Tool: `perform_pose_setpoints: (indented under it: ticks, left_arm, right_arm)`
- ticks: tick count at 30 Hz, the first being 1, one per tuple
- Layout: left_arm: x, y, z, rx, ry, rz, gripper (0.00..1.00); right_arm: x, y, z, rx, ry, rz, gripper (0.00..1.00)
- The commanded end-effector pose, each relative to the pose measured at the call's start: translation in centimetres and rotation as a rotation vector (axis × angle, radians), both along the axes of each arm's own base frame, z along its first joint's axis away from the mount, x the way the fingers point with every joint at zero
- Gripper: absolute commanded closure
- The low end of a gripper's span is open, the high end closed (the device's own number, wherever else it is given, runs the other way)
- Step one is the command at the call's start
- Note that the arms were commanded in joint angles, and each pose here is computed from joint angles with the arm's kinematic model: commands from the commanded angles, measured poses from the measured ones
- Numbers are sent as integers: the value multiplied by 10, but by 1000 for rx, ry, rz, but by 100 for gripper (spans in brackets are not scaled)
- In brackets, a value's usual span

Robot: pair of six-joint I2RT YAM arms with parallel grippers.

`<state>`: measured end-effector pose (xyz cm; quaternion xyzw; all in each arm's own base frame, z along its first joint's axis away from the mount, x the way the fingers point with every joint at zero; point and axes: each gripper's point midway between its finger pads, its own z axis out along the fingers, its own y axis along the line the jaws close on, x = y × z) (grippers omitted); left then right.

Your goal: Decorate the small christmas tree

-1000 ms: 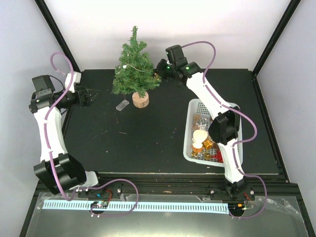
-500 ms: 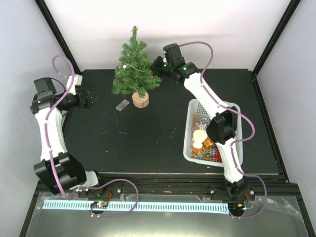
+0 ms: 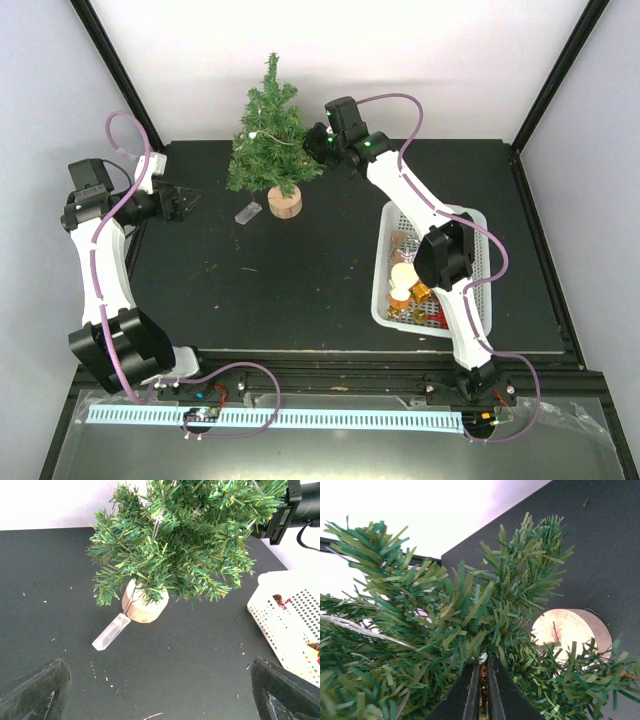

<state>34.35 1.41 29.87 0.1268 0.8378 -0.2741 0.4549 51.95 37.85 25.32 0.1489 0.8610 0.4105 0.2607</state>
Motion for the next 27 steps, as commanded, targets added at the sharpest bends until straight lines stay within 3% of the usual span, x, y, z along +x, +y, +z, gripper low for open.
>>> perform_pose_setpoints:
  ticks: [1,5,8,19,27]
  left_arm:
    - [-2,-1,-3,-23,4,-23,2]
    - [-3,-1,-3,-23,5,-26,2]
    - [-3,-1,-3,-22,4,-27,2]
    - [-1,0,-3,-27,4,-28,1]
    - [0,4,-1,-22,-5,-19,1]
  right_arm:
    - [0,4,-7,17,15,3,91]
    - [1,6,-7,25,14,9,86]
    - [1,8,-7,31,13,12,76]
    - [-1,-2,22,54,-42,6,53]
    - [-9,-27,35,38,-64,-30,44]
